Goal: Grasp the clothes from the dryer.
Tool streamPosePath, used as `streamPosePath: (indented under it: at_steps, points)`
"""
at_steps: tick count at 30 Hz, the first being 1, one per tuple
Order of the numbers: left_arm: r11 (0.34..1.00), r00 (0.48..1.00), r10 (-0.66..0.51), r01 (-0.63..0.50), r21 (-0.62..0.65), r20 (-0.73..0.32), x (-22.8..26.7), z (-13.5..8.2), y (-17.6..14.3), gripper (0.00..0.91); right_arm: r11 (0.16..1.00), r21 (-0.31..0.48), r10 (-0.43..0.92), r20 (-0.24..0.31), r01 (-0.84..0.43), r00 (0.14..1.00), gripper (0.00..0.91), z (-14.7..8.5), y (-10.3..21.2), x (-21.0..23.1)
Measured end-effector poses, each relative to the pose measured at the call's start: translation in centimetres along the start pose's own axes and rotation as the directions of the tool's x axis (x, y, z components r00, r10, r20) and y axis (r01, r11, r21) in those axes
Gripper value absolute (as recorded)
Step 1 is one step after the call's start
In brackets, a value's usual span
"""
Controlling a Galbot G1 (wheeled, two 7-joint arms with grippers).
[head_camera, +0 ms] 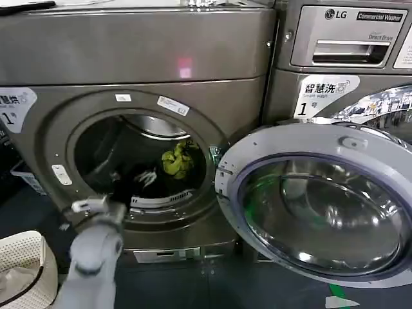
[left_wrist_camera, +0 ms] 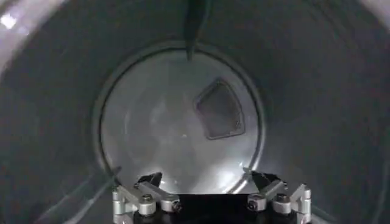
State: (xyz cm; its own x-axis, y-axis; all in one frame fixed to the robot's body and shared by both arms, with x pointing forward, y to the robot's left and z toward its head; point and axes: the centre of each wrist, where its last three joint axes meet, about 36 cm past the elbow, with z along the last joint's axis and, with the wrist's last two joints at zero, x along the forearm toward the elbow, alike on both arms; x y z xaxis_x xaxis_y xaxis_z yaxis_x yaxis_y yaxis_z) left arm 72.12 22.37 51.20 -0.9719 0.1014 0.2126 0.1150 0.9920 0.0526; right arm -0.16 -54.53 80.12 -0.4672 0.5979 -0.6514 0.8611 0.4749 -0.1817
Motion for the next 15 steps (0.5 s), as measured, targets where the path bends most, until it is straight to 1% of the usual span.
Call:
streamPosePath:
  at_steps: [4, 9, 15]
  points:
    - [0.998, 0.996, 0.040, -0.043, -0.038, -0.081, -1.3, -0.3, 0.5, 0.907, 1.000, -0.005, -0.001, -0.003, 0.001, 1.000, 0.907, 0.4, 0.0, 0.0]
    - [0.984, 0.977, 0.126, -0.144, -0.103, -0.171, -2.5, -1.1, 1.1, 0.907, 1.000, -0.011, 0.001, -0.005, -0.001, 1.000, 0.907, 0.7, 0.1, -0.1]
    - [0.930, 0.935, 0.228, -0.292, -0.224, -0.272, -3.8, -2.8, 2.0, 0.907, 1.000, -0.013, 0.001, -0.007, -0.001, 1.000, 0.907, 1.2, 0.1, -0.3]
